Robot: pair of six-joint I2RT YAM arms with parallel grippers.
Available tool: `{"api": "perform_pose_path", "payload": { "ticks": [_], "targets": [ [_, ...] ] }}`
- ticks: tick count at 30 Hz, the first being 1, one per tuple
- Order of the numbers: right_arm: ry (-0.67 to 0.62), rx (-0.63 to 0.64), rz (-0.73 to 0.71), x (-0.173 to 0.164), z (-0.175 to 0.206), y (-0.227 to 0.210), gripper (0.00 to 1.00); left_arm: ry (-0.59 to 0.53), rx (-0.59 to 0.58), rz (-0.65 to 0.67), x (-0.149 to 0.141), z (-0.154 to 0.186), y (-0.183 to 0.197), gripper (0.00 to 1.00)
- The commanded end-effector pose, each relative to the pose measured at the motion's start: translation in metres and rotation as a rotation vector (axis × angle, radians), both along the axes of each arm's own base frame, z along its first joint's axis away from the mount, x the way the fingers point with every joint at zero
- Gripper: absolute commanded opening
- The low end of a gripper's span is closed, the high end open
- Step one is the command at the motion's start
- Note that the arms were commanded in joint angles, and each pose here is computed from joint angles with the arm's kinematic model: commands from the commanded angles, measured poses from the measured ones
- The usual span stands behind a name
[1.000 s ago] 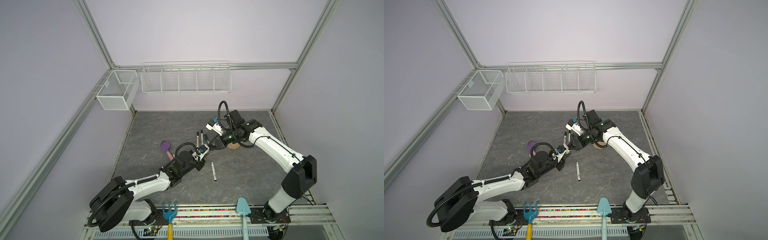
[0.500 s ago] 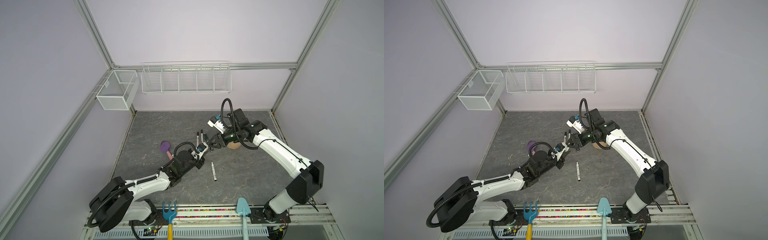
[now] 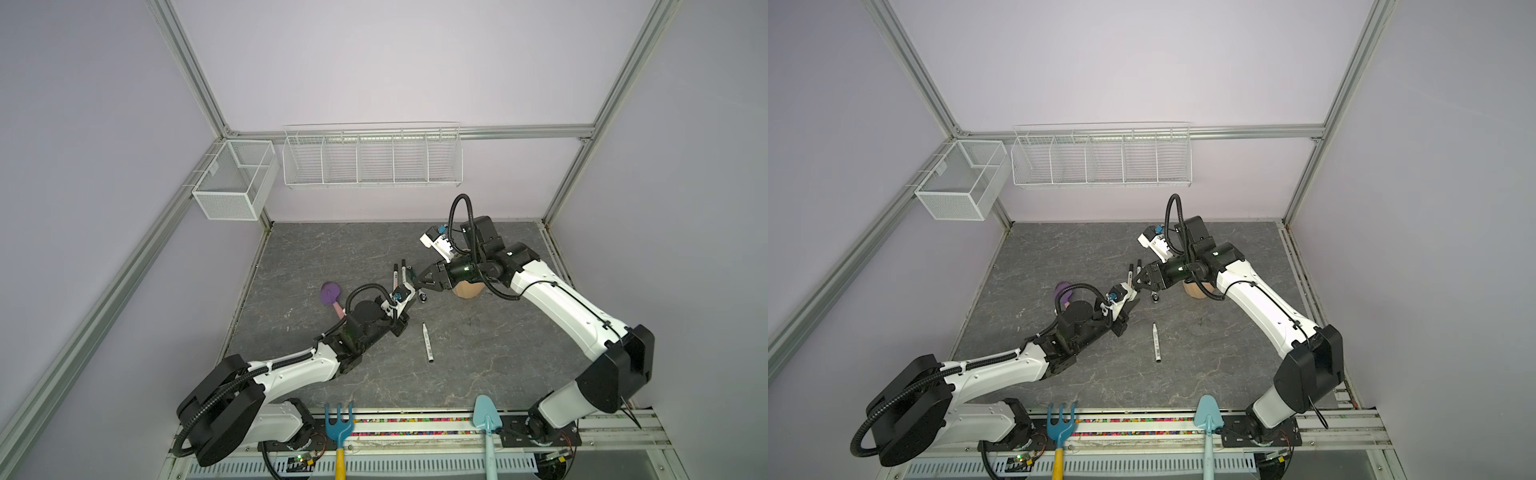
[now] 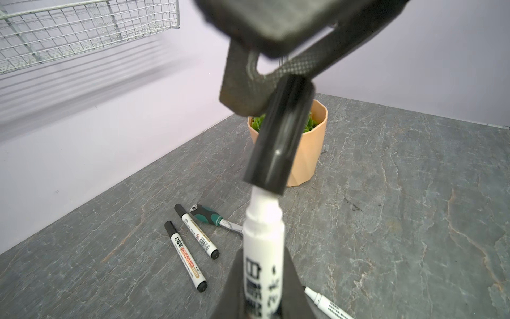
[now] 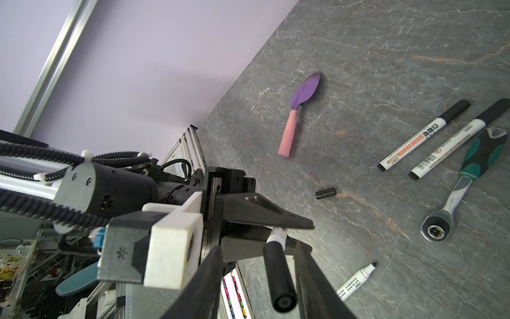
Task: Insert pens into pen caps
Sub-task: Put on the pen cap to the pen.
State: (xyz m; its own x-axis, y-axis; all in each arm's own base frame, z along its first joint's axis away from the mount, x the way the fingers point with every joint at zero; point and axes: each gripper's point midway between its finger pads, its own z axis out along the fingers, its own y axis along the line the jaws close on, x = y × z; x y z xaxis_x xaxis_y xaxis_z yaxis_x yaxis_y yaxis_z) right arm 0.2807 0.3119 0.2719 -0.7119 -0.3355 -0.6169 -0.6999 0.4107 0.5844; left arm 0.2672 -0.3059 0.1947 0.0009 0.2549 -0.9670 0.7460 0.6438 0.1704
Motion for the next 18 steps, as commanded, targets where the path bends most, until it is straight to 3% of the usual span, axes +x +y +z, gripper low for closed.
{"api": "perform_pose_path", "payload": {
  "ticks": [1, 18],
  "targets": [
    [0.005, 0.020, 0.008, -0.003, 0.002, 0.001, 0.44, -0.037, -0.049, 0.015, 0.003, 0.020, 0.001, 0.00],
    [0.023, 0.033, 0.064, -0.014, -0.001, 0.024, 0.39, -0.028, -0.037, 0.012, 0.003, 0.016, 0.001, 0.00]
  ]
}}
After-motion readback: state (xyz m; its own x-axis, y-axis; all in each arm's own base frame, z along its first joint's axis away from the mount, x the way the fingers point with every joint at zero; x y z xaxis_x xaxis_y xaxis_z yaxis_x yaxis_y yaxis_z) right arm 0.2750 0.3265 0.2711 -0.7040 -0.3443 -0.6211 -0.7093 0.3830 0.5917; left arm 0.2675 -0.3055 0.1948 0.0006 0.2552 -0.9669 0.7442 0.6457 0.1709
